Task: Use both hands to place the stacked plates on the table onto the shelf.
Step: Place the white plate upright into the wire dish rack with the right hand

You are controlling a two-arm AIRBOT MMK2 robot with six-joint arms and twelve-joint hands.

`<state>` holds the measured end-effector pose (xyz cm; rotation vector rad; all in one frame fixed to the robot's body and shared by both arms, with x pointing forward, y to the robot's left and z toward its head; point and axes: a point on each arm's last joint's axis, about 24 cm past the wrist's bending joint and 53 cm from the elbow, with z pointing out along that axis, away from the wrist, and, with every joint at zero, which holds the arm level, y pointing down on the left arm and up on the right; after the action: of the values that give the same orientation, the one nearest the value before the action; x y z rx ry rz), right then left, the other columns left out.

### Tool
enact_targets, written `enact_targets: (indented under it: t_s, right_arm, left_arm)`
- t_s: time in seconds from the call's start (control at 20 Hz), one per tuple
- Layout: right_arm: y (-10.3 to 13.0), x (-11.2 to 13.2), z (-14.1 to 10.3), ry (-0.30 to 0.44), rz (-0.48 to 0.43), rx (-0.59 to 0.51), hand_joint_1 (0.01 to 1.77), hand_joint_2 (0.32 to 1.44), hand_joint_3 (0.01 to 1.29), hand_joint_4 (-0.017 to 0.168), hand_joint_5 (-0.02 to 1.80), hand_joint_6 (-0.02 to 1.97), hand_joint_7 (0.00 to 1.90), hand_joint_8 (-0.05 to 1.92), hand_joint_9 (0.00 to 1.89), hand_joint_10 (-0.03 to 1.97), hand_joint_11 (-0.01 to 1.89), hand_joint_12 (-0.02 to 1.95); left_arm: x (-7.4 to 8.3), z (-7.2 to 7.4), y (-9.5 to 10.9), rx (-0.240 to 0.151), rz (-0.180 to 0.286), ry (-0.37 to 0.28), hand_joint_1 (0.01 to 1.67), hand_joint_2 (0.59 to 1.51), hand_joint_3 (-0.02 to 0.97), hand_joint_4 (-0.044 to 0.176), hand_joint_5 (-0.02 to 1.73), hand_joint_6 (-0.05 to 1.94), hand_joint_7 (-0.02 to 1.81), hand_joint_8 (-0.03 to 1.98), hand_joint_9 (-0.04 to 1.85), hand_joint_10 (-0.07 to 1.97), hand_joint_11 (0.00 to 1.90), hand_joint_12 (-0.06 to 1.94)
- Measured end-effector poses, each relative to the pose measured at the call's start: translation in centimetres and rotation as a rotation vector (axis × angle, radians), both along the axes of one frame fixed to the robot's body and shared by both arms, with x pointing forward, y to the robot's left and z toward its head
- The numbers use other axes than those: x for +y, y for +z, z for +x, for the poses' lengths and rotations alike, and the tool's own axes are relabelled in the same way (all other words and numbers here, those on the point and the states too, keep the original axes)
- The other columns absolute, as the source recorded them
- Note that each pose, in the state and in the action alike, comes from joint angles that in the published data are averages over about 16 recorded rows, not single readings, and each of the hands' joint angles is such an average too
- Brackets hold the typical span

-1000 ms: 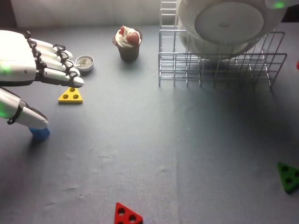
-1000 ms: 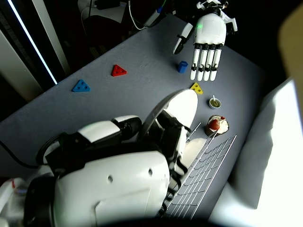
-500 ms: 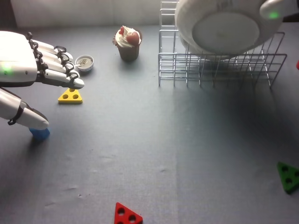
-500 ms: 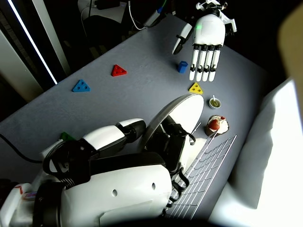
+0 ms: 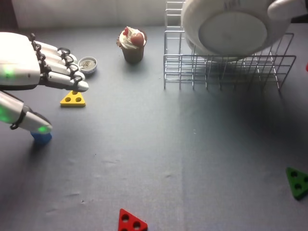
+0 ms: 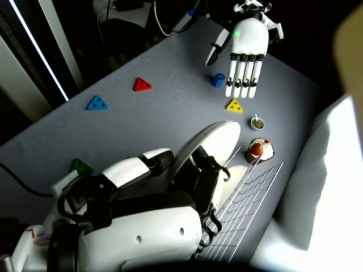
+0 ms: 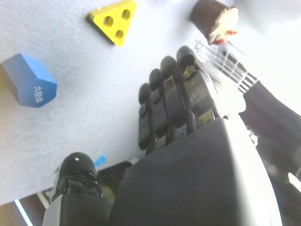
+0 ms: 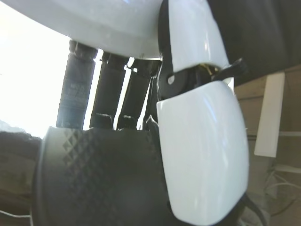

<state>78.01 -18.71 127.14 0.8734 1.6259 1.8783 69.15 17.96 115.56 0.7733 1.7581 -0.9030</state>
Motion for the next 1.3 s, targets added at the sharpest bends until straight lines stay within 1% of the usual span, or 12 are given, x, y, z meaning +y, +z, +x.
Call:
enact_targets:
  t_s: [0.35, 0.5, 0.75, 1.05, 1.2, 1.3]
  right_arm:
    - [-0.9, 0.2, -0.2, 0.018, -0.037, -0.004, 1.48, 0.96, 0.01, -0.010, 0.94, 0.76, 1.17, 0.43, 1.18, 0.60, 1.01, 1.30]
    - [-1.2, 0.2, -0.2, 0.021, -0.051, -0.004, 1.48, 0.96, 0.01, -0.009, 0.95, 0.77, 1.18, 0.43, 1.18, 0.60, 1.02, 1.25]
    - [-1.7, -0.1, 0.0, 0.010, -0.053, 0.007, 1.48, 0.96, 0.01, -0.007, 0.98, 0.76, 1.20, 0.42, 1.18, 0.60, 1.09, 0.92]
    - [-2.4, -0.7, 0.7, -0.020, -0.037, 0.032, 1.47, 0.96, 0.01, -0.006, 1.00, 0.75, 1.20, 0.47, 1.18, 0.60, 1.20, 0.46]
    - [-2.7, -1.1, 1.2, -0.038, -0.029, 0.045, 1.46, 0.97, 0.01, -0.005, 1.00, 0.76, 1.21, 0.49, 1.18, 0.52, 1.25, 0.23]
    - [-3.0, -1.3, 1.4, -0.048, -0.022, 0.054, 1.44, 0.97, 0.01, -0.005, 0.99, 0.77, 1.19, 0.47, 1.18, 0.45, 1.28, 0.11]
  left_arm:
    - [-0.9, -1.6, 1.9, 0.020, -0.080, -0.042, 0.03, 1.144, -0.001, -0.001, 0.27, 0.01, 0.32, 0.00, 0.31, 0.01, 0.27, 0.02]
    - [-1.3, -2.5, 2.7, 0.029, -0.111, -0.068, 0.03, 1.144, -0.001, -0.001, 0.27, 0.01, 0.32, 0.00, 0.31, 0.01, 0.27, 0.02]
    - [-1.8, -3.9, 3.6, 0.039, -0.142, -0.113, 0.03, 1.144, -0.001, -0.001, 0.28, 0.01, 0.32, 0.00, 0.31, 0.01, 0.27, 0.02]
    - [-2.5, -4.9, 3.8, 0.044, -0.156, -0.151, 0.03, 1.144, -0.001, -0.001, 0.28, 0.01, 0.33, 0.00, 0.32, 0.01, 0.27, 0.02]
    - [-2.9, -5.2, 3.8, 0.045, -0.160, -0.161, 0.03, 1.144, -0.001, -0.001, 0.28, 0.01, 0.33, 0.00, 0.32, 0.01, 0.28, 0.02]
    - [-3.2, -5.4, 3.9, 0.046, -0.164, -0.169, 0.03, 1.144, -0.001, -0.001, 0.29, 0.01, 0.34, 0.00, 0.32, 0.01, 0.28, 0.02]
